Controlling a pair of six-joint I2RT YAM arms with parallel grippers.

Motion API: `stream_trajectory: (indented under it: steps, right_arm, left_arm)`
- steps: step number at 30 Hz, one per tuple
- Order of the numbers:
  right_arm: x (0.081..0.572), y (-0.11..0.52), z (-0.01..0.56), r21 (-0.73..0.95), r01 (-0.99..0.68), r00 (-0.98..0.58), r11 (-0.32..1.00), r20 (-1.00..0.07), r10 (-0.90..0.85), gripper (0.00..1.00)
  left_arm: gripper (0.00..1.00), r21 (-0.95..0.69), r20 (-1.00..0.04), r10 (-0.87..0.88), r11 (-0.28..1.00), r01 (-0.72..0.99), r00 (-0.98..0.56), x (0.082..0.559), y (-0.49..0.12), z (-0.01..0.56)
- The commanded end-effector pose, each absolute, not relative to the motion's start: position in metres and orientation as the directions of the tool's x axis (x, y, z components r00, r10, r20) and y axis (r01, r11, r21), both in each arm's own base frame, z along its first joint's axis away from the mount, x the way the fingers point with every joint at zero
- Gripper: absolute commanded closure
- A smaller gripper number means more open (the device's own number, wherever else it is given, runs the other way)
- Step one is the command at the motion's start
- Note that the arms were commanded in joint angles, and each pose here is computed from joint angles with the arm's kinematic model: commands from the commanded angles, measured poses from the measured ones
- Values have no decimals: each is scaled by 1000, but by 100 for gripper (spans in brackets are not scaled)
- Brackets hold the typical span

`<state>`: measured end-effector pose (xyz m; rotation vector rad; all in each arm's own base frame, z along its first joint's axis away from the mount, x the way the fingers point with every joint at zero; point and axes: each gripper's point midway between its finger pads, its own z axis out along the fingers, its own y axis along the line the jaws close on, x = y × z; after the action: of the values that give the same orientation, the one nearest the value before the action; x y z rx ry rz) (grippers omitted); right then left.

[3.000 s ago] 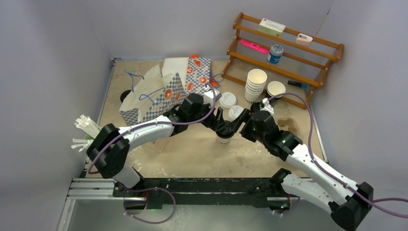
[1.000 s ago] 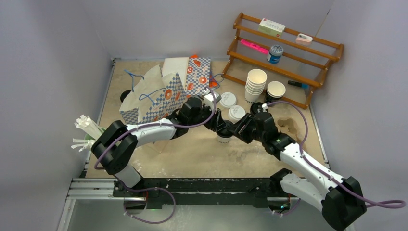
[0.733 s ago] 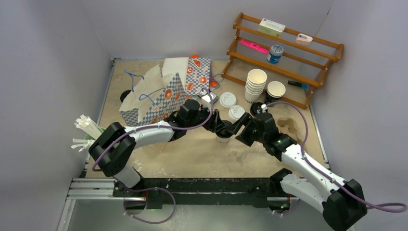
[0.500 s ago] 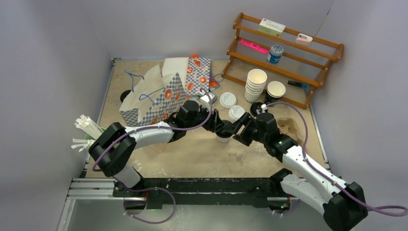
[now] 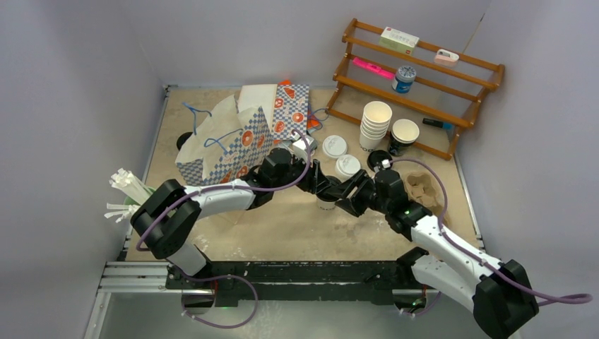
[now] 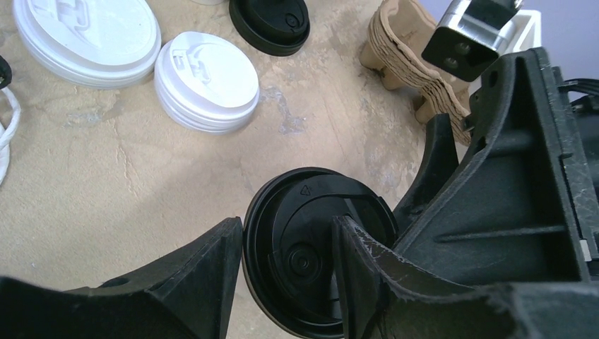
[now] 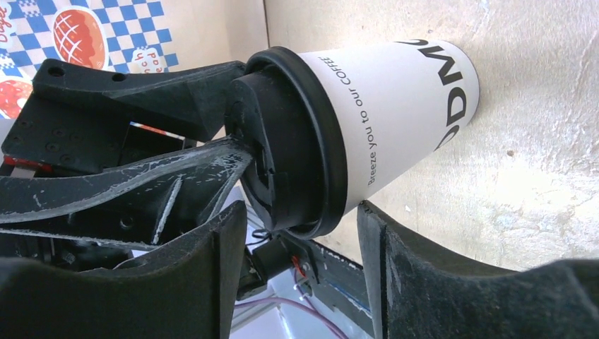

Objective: Pack the takeout coffee

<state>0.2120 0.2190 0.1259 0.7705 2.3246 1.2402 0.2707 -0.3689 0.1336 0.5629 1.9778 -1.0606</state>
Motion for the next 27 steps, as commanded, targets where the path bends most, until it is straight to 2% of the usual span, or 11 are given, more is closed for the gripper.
stream_trajectory:
  steps: [1, 12, 27]
  right_arm:
    - [215, 227, 140, 885, 279, -763, 372, -31, 646, 41]
    - [214, 218, 131, 862, 347, -723, 368, -3, 690, 60]
    - [219, 211, 127, 845, 358, -699, 397, -39, 714, 61]
  left_arm:
    - [49, -489, -769, 73, 573, 657, -635, 258, -363, 101]
    - [49, -490, -766, 69, 579, 651, -639, 253, -361, 92]
    - [50, -498, -791, 23, 556, 665, -611, 243, -360, 73]
